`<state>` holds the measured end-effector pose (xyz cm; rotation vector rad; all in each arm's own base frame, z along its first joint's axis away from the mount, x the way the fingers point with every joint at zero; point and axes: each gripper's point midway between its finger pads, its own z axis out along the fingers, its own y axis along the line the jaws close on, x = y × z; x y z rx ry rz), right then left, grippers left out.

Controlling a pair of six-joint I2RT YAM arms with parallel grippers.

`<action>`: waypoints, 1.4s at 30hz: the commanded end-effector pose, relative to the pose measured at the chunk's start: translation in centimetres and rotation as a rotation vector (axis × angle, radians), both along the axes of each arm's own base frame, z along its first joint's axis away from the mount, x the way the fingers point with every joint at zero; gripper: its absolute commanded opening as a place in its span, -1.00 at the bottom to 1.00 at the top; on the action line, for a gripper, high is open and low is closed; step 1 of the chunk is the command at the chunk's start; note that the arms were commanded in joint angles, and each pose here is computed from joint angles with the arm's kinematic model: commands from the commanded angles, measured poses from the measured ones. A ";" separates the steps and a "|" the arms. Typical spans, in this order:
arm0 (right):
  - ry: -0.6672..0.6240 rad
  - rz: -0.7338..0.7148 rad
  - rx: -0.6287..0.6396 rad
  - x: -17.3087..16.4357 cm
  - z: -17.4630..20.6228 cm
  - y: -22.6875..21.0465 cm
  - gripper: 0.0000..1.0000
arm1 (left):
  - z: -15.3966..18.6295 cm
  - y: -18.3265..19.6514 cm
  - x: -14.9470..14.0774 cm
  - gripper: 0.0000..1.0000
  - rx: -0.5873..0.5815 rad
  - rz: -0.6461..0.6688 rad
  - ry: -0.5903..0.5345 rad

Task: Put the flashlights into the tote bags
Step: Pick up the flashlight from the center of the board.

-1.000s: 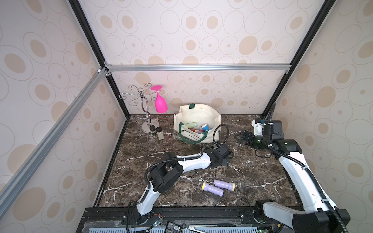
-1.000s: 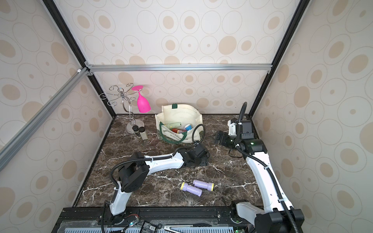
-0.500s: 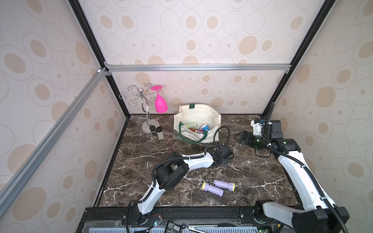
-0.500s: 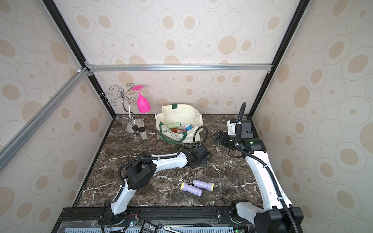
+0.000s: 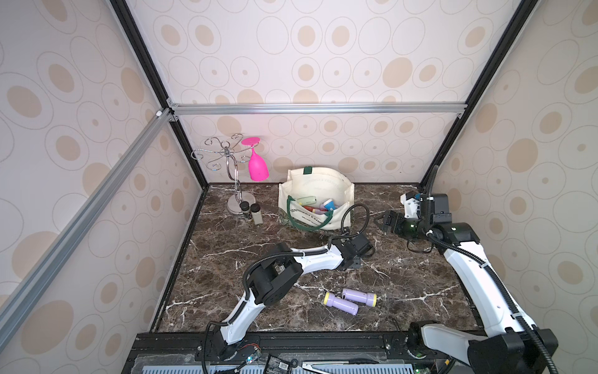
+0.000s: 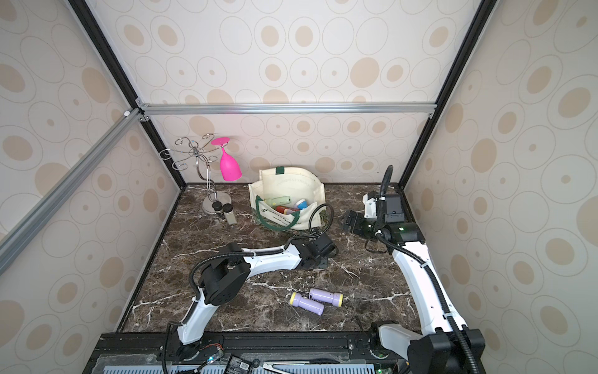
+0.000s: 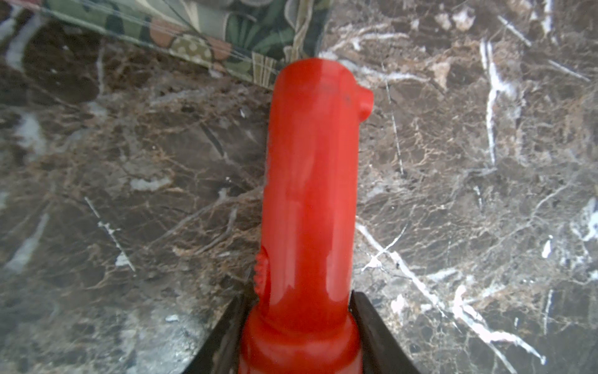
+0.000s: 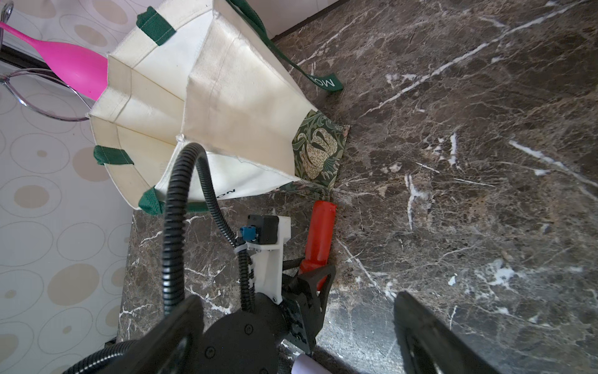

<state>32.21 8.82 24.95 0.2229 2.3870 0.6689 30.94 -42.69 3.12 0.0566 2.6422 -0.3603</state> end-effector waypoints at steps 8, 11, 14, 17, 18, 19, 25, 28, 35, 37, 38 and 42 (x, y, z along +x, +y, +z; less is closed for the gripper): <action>0.019 0.024 0.056 -0.5 -0.6 0.8 0.83 | 5.4 -1.9 -1.6 -0.73 -0.266 -0.111 -0.095; 0.038 0.038 0.080 -0.9 -1.2 1.2 0.82 | 7.3 -2.4 -2.6 -0.78 -0.349 -0.153 -0.120; 0.062 0.058 0.107 -1.4 -1.8 1.7 0.82 | 9.2 -2.7 -3.6 -0.82 -0.410 -0.190 -0.158; 0.069 0.088 0.139 -1.8 -2.1 2.4 0.82 | 11.0 -2.6 -4.3 -0.84 -0.468 -0.201 -0.186; 0.063 0.111 0.159 -1.9 -2.0 2.8 0.82 | 11.6 -2.6 -4.4 -0.84 -0.482 -0.201 -0.192; 0.060 0.133 0.174 -2.1 -1.9 3.1 0.81 | 12.0 -2.6 -4.5 -0.85 -0.491 -0.200 -0.195; 0.097 0.160 0.233 -2.4 -3.0 4.0 0.82 | 15.4 -2.7 -4.9 -0.89 -0.566 -0.231 -0.244; 0.114 0.175 0.277 -2.3 -3.1 4.6 0.82 | 17.3 -2.7 -5.2 -0.90 -0.614 -0.260 -0.286; 0.131 0.176 0.370 -1.4 -2.9 5.5 0.82 | 20.0 -2.5 -5.9 -0.90 -0.715 -0.291 -0.344; 0.130 0.185 0.406 -1.1 -2.7 6.0 0.79 | 20.5 -2.5 -6.2 -0.90 -0.731 -0.300 -0.354; 0.131 0.189 0.424 -0.9 -2.6 6.1 0.77 | 20.7 -2.5 -6.2 -0.90 -0.737 -0.302 -0.357; 0.123 0.199 0.457 -0.6 -2.3 6.5 0.65 | 21.3 -2.3 -6.4 -0.90 -0.753 -0.304 -0.369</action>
